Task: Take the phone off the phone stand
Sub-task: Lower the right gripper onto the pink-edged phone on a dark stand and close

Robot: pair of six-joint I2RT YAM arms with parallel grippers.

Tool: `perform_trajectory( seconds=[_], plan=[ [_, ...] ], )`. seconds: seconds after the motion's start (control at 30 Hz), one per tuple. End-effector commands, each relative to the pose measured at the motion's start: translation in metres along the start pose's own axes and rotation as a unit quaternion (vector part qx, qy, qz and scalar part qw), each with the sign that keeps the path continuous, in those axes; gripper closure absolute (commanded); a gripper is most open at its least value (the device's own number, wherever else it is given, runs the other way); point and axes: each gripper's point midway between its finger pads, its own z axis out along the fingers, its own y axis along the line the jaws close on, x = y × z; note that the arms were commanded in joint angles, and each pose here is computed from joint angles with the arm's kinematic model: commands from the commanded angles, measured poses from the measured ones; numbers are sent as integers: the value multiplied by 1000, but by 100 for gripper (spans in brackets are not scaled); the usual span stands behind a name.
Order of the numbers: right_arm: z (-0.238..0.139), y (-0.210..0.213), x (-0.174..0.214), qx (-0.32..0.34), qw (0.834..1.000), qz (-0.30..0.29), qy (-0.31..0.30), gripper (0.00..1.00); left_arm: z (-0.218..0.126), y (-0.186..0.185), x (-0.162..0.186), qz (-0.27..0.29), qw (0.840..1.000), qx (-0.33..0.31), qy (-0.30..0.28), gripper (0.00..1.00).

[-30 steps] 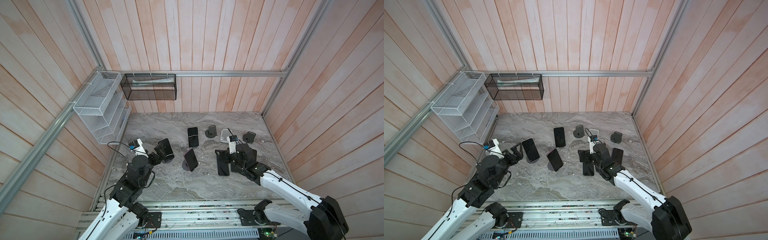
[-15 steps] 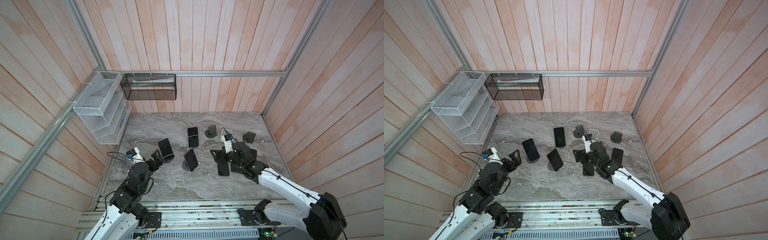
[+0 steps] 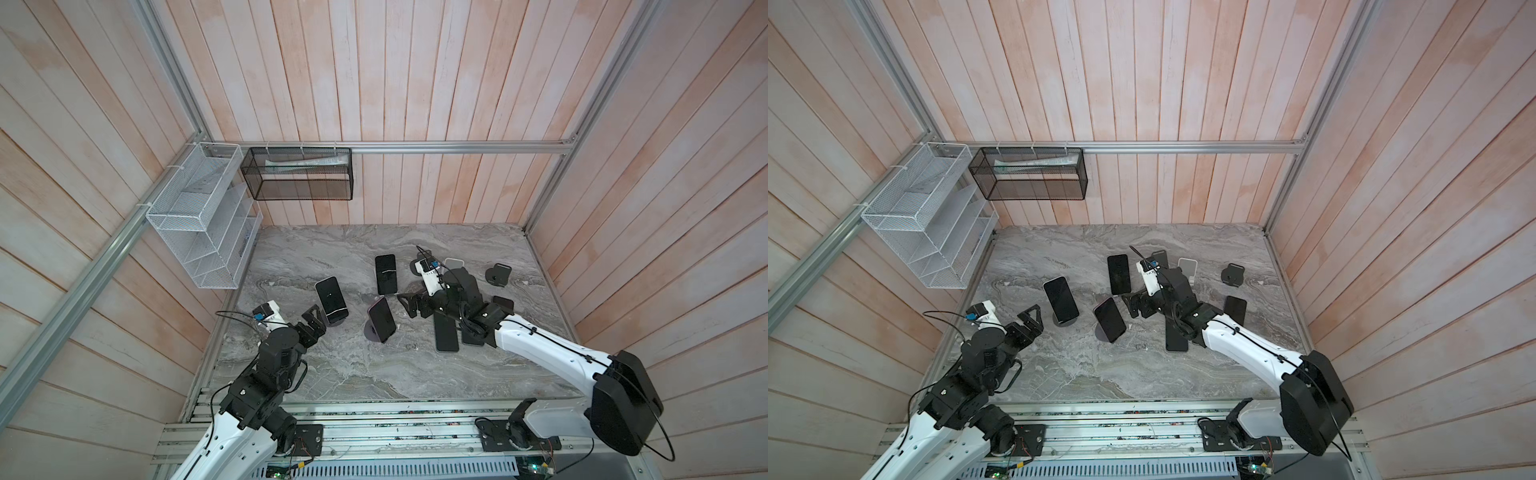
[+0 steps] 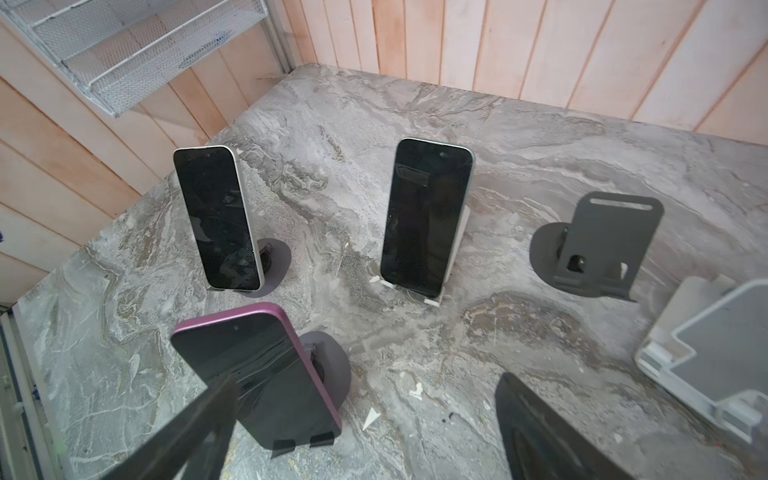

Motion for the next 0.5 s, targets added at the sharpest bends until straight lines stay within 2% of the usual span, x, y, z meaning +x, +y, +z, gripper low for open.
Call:
perform_trajectory(
  seconds=[0.0,0.13,0.33,0.47],
  plan=[
    [9,16,-15,-30,999,-36,-10,2,4,4,9,-3,1000,-3,12,0],
    [23,33,-13,-70,996,-52,8,2,6,-3,5,7,1000,1,10,0],
    [32,63,-2,-92,991,-91,25,2,10,-9,9,10,1000,9,25,0],
    [34,72,0,-97,991,-84,24,2,10,-12,10,7,999,18,28,0]
  ],
)
